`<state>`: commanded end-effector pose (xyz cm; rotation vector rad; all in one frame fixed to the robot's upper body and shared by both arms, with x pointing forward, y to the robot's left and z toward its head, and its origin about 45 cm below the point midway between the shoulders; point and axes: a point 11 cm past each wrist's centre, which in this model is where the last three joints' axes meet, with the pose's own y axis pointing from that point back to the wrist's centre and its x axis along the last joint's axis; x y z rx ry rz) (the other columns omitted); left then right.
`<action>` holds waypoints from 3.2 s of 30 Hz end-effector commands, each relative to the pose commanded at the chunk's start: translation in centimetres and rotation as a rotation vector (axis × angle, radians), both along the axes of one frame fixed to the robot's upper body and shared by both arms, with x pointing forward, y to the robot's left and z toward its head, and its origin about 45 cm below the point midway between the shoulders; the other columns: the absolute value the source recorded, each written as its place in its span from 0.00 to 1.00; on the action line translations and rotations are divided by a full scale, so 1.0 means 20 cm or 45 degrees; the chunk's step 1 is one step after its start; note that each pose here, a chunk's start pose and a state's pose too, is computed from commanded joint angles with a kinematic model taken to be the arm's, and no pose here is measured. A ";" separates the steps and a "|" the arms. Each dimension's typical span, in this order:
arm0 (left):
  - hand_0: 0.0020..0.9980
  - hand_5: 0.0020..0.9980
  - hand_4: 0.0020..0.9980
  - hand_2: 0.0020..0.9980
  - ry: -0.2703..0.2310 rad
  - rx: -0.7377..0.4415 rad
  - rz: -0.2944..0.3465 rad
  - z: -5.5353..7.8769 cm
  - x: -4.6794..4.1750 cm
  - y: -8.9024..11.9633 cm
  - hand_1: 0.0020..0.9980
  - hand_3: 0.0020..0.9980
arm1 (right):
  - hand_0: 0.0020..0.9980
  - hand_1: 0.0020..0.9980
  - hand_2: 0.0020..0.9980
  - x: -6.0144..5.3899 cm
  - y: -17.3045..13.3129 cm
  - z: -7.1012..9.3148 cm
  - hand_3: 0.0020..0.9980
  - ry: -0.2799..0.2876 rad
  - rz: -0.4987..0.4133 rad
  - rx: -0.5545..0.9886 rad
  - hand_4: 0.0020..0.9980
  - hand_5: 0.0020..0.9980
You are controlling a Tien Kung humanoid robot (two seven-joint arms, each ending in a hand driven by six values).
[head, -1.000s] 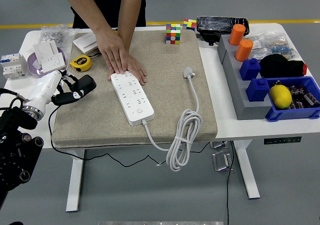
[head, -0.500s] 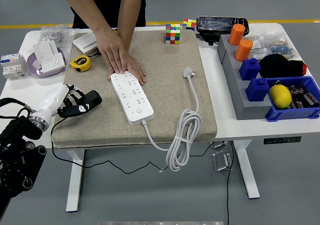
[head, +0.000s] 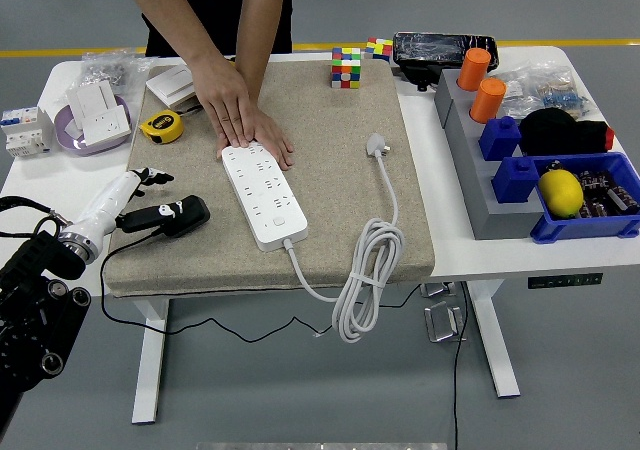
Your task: Pick up the plug,place it near the board,insert it into the board,press the button
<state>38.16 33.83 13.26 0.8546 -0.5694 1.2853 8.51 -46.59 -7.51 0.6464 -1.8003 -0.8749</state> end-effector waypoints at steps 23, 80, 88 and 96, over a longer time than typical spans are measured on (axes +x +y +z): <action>0.84 1.00 1.00 0.94 -0.351 -0.887 0.189 0.47 -0.124 -0.09 0.92 0.91 | 0.81 0.76 0.73 -0.04 0.02 -0.02 0.75 0.020 0.001 0.007 1.00 1.00; 0.80 1.00 1.00 0.79 -0.176 -1.394 0.287 0.33 -0.454 -0.06 0.84 0.78 | 0.82 0.77 0.74 -0.22 0.12 -0.09 0.76 0.135 0.103 0.033 1.00 1.00; 0.80 1.00 1.00 0.80 -0.212 -1.375 0.252 0.38 -0.422 -0.07 0.84 0.79 | 0.82 0.78 0.75 -0.19 0.12 -0.09 0.76 0.120 0.092 0.037 1.00 1.00; 0.80 1.00 1.00 0.80 -0.241 -1.359 0.228 0.43 -0.397 -0.08 0.84 0.80 | 0.82 0.78 0.75 -0.16 0.11 -0.08 0.76 0.098 0.063 0.032 1.00 1.00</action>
